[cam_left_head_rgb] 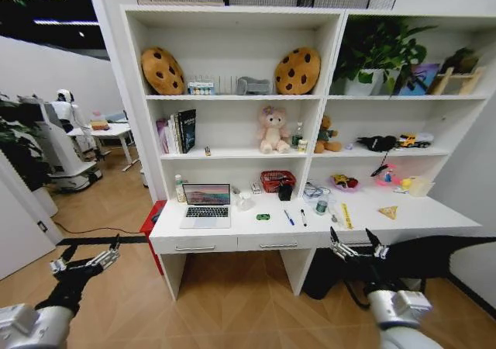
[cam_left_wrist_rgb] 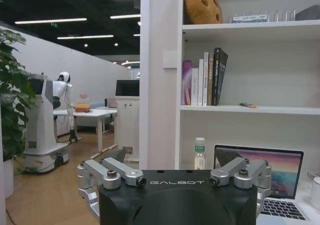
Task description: Organize the objects on the table.
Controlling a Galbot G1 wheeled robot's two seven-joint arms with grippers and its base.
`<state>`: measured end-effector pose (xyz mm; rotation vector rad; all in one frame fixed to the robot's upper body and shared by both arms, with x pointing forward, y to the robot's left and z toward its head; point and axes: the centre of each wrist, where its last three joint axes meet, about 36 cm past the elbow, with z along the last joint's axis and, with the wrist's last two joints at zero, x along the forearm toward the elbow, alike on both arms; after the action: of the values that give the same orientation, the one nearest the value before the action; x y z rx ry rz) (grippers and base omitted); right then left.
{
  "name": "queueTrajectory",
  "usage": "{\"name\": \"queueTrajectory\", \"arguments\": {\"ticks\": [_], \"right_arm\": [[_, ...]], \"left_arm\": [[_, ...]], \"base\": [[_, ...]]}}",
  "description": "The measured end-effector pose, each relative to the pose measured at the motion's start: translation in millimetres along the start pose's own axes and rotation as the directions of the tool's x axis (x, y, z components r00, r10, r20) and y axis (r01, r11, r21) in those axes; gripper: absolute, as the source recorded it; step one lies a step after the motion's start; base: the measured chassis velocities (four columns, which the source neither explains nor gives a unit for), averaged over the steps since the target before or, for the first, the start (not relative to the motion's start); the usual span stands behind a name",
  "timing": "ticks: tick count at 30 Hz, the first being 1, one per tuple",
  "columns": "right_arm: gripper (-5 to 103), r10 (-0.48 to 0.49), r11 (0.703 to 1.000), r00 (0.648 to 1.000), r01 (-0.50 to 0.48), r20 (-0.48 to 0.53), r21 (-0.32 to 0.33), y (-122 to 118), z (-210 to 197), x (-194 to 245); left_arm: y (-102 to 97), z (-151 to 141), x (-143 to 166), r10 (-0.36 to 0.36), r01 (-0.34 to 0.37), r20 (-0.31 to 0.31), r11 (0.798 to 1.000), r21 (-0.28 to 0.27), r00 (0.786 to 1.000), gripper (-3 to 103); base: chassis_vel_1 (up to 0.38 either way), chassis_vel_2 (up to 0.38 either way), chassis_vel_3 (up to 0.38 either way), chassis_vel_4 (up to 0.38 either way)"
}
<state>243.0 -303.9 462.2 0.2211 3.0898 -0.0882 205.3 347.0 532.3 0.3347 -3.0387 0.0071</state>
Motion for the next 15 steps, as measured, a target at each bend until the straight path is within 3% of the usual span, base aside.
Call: {"name": "queueTrajectory", "arguments": {"ticks": [7, 15], "right_arm": [[100, 0.009, 1.0, 1.0, -0.008, 0.027, -0.029, 3.3, 6.0, 2.0], [100, -0.008, 1.0, 1.0, 0.009, 0.017, -0.029, 4.1, 10.6, 4.9]], "left_arm": [[-4.9, 7.0, 5.4, -0.007, 0.006, -0.026, 1.0, -0.002, 1.0, 98], [-3.5, 3.5, 4.2, 0.107, -0.107, 0.005, 0.994, -0.018, 0.994, 98]], "base": [[0.0, 0.0, 0.0, 0.0], [0.0, 0.0, 0.0, 0.0]]}}
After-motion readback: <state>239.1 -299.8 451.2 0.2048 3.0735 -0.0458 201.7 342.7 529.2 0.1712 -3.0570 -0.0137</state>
